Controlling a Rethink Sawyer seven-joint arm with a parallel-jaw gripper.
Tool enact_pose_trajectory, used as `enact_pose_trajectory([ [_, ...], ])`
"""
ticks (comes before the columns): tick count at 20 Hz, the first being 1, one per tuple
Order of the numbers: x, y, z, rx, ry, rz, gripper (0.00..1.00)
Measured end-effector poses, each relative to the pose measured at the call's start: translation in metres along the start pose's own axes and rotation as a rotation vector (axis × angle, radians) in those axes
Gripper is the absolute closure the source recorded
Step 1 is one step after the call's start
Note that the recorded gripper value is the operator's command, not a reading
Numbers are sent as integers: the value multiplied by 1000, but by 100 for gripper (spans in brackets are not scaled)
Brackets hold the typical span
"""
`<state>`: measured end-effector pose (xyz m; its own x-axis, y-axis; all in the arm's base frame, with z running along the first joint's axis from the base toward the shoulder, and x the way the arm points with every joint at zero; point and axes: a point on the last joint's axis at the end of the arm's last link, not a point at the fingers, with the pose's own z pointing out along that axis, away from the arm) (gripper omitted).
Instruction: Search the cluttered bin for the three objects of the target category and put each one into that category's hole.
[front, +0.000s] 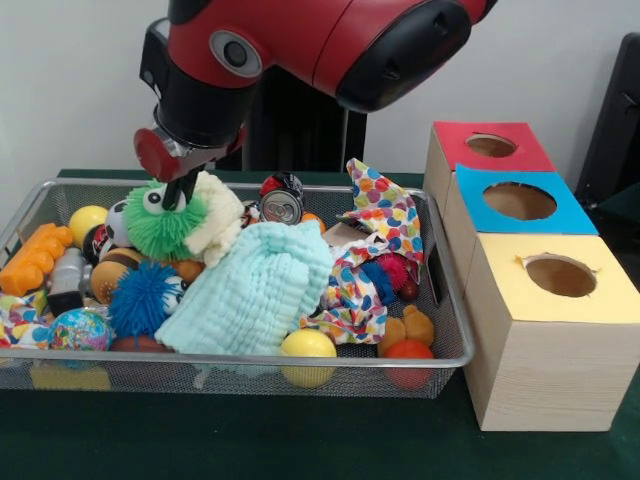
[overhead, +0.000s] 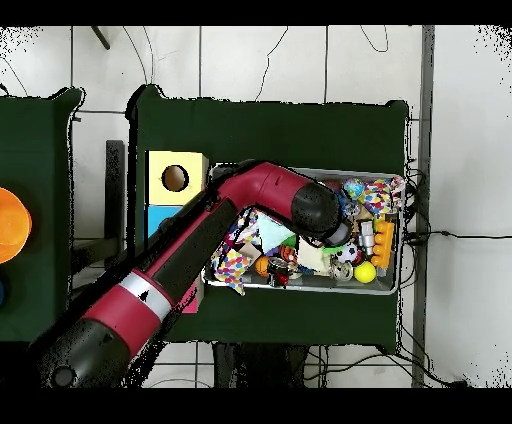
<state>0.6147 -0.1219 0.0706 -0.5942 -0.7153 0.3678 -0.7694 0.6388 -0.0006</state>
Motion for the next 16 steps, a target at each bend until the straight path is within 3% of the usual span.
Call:
enact_pose_trajectory([
  [5,6,0,-3,8,22,11,100],
  [16,65,10,-38,61,193,79,100],
])
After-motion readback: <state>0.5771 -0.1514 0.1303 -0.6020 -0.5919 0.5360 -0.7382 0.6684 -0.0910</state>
